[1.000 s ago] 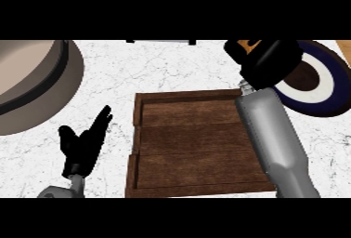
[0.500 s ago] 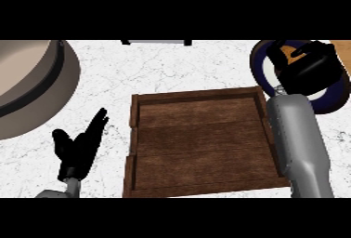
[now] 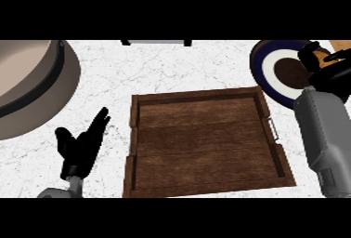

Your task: Pick the croissant from the tray and place it in the plate

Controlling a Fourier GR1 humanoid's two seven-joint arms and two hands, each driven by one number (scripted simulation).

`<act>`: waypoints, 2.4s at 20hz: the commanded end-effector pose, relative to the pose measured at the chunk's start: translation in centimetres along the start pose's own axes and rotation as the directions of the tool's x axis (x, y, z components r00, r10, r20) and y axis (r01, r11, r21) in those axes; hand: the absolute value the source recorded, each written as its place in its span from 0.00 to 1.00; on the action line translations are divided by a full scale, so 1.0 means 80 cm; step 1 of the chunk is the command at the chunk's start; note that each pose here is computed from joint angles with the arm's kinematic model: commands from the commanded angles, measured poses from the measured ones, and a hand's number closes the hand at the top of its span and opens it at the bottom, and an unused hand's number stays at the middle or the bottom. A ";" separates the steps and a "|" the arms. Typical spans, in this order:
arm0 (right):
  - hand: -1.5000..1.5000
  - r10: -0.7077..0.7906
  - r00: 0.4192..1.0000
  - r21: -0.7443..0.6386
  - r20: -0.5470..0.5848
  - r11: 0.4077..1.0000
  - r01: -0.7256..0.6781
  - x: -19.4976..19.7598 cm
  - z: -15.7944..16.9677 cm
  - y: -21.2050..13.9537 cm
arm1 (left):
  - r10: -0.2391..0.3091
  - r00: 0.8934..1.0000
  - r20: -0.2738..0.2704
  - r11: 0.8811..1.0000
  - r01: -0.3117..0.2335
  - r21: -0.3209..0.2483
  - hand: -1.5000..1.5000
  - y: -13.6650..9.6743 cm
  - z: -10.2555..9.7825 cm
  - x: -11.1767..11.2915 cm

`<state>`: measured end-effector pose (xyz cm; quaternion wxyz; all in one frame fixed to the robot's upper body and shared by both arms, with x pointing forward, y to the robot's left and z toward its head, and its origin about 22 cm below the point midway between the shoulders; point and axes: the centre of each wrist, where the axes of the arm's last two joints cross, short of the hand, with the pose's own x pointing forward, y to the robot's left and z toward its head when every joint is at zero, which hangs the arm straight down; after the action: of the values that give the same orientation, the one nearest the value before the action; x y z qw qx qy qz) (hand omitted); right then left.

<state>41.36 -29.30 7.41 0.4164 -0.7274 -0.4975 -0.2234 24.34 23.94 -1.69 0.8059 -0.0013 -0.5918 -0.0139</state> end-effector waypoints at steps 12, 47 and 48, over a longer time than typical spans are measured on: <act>0.00 0.068 0.977 0.247 -0.203 0.969 -0.016 -0.039 -0.008 0.015 | 0.007 0.999 -0.044 0.999 -0.008 -0.039 0.50 -0.009 0.005 -0.016; 0.00 -0.379 0.890 0.404 -0.253 0.795 0.453 -0.187 0.111 -0.143 | 0.018 0.996 -0.083 0.999 -0.015 0.036 0.50 0.018 0.014 -0.030; 0.00 -0.385 0.891 0.390 -0.240 0.803 0.452 -0.168 0.119 -0.140 | 0.027 0.996 -0.080 1.000 -0.025 0.016 0.50 0.009 0.013 -0.037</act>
<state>24.95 -29.42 -3.78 0.5447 -0.4634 -0.6522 -0.2515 23.29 24.96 -2.20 0.8064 0.0092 -0.5913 -0.0044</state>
